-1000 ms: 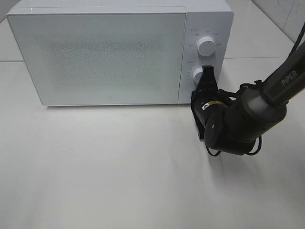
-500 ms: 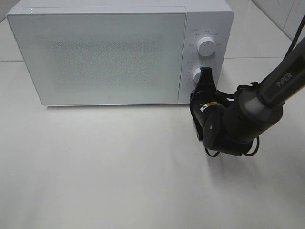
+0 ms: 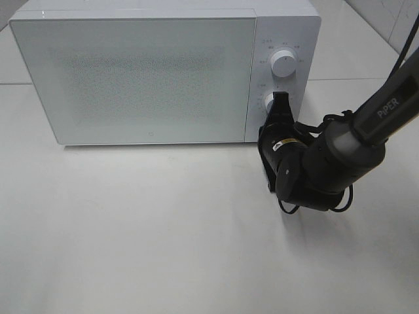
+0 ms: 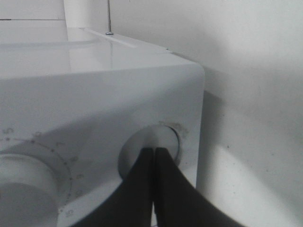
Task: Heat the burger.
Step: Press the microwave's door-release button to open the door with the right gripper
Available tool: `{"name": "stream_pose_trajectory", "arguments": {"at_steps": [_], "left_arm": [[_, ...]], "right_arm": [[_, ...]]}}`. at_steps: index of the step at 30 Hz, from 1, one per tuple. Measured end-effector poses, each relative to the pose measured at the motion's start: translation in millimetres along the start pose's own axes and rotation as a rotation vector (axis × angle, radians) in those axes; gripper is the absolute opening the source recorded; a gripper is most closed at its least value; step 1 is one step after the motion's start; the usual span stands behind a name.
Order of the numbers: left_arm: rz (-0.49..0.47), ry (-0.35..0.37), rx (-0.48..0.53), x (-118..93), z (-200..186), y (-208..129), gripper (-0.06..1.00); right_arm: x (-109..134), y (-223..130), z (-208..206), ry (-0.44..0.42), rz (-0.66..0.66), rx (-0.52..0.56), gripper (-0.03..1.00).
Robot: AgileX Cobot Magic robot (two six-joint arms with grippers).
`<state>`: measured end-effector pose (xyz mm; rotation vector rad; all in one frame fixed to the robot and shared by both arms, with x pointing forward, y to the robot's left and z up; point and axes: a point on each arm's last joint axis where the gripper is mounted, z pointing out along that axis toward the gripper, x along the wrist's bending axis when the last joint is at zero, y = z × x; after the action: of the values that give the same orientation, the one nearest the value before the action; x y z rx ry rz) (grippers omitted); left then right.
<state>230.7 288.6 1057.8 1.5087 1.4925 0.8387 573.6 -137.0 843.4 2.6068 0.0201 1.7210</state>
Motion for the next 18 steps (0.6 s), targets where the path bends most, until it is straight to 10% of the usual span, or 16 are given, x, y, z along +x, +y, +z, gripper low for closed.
{"name": "stream_pose_trajectory", "arguments": {"at_steps": [18], "left_arm": [[0.000, 0.000, 0.000, 0.0, 0.0, 0.0, 0.99]], "right_arm": [[0.2, -0.2, 0.1, 0.000, 0.001, 0.000, 0.02]]}}
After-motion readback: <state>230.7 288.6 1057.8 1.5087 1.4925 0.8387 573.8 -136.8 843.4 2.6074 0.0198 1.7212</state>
